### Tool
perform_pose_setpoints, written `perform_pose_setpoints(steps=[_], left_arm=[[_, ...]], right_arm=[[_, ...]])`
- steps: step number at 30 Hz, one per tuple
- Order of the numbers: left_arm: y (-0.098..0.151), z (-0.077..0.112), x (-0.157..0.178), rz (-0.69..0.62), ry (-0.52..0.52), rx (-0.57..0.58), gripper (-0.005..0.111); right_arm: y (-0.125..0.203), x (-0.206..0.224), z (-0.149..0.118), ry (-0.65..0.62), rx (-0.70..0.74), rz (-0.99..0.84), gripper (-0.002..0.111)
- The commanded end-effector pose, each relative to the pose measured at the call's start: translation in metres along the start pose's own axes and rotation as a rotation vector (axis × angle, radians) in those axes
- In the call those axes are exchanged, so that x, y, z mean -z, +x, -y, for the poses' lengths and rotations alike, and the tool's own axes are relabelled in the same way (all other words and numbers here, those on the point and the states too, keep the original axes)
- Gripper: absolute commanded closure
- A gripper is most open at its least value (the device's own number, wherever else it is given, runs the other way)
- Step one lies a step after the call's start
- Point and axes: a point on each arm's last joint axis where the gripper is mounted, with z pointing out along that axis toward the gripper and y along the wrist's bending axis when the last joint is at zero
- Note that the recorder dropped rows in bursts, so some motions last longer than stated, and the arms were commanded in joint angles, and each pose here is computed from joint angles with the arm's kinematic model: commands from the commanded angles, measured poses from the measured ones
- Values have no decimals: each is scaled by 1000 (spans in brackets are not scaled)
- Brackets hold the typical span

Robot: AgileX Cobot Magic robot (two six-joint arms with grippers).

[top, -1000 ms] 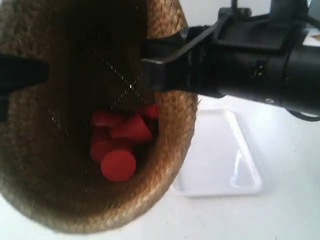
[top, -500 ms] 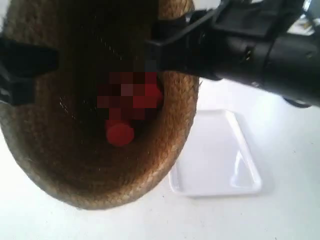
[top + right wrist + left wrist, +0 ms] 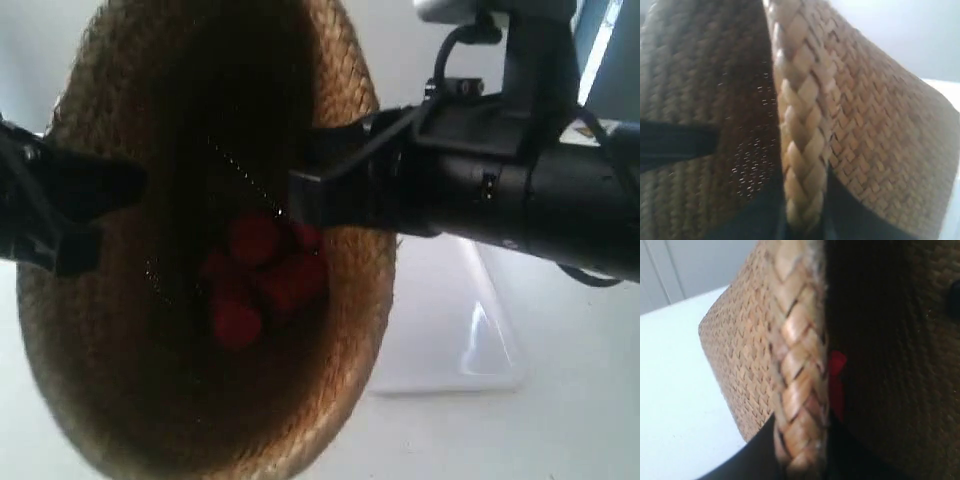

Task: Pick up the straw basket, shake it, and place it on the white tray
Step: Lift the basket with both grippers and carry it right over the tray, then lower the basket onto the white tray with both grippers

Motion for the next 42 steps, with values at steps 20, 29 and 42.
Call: perform_pose_setpoints(steps=[20,29,42], left_arm=[[-31,-11,5,26,-50,80,107],[-13,-30,-25,-175,-111,177,107],[-37,-52,-39,-320,-170,282,107]], right_arm=[[-6,13,9,76,43,108,108],[10,-14,66,281,24,-16,108],[-29,-5,99,308,-82,-189,108]])
